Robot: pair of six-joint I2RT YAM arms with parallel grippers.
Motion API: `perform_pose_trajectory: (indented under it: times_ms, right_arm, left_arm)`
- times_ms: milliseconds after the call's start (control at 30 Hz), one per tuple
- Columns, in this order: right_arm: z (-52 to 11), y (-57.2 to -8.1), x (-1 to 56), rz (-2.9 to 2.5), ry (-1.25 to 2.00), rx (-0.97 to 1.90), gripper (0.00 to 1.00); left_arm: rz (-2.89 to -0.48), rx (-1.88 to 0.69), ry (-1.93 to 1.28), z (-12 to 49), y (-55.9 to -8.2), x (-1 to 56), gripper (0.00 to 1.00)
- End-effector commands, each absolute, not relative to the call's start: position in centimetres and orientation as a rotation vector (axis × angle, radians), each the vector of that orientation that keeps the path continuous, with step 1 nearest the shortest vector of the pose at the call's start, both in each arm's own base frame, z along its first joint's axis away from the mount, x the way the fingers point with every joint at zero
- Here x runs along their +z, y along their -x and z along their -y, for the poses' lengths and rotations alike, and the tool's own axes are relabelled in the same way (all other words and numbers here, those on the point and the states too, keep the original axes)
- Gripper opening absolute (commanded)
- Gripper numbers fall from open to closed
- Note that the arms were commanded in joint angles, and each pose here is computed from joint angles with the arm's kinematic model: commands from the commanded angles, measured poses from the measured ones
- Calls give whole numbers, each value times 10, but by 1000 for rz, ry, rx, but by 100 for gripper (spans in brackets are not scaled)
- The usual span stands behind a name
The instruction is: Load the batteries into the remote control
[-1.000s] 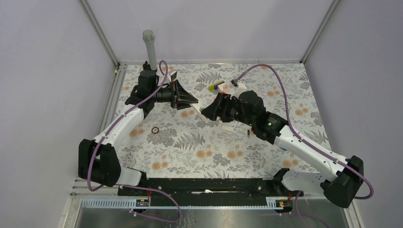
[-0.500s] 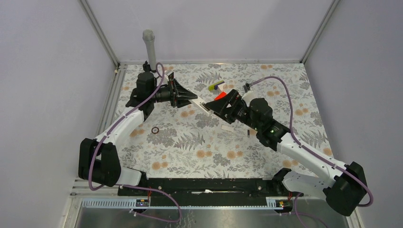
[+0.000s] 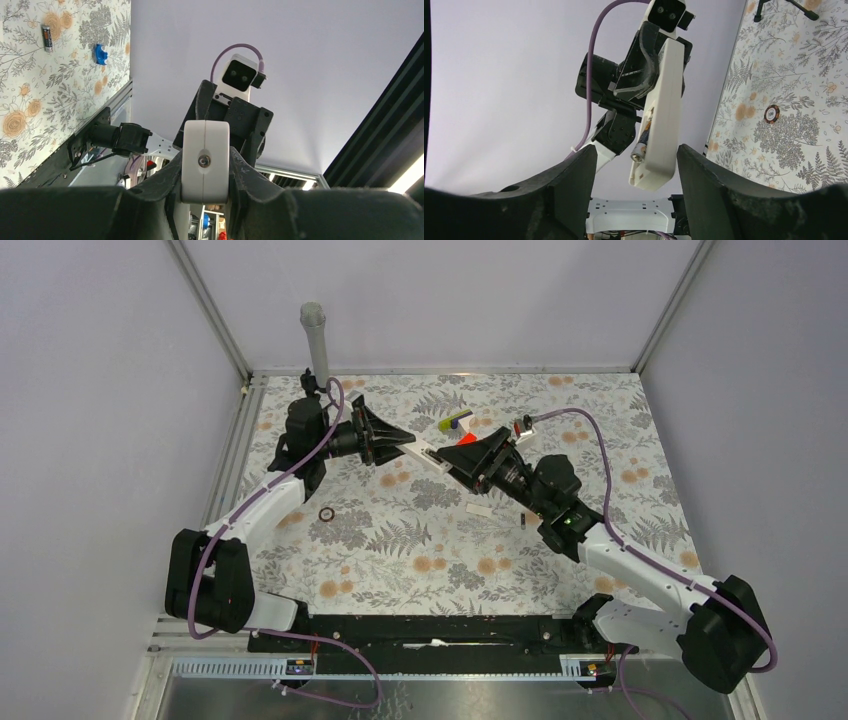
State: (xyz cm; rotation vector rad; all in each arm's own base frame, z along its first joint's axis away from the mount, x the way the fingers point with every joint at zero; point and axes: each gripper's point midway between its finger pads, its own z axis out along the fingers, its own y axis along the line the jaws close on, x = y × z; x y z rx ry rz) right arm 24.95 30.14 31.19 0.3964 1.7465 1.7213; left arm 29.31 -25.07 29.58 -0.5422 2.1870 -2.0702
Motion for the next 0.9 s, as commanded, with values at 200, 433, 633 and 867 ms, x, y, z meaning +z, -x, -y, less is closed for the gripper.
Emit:
perform_pose_trajectory:
  times_ms: [200,433,633,867]
  right_arm:
    - [-293,-256,319,-1680,-491,1832,59]
    - [-296,-258,317,-1687,-473,1845,53]
    - [-299,-259,311,-1714,-476,1841,50]
    - [-300,-263,303,-1758,-477,1789,47]
  left_arm:
    - [-2089,-2095,456,248,-293,319,0]
    - [-2092,-2102,435,248,-292,320,0]
    - [-2089,-2106,423,248,-290,321,0]
    - [-2078,-2111,391,247,-285,327,0]
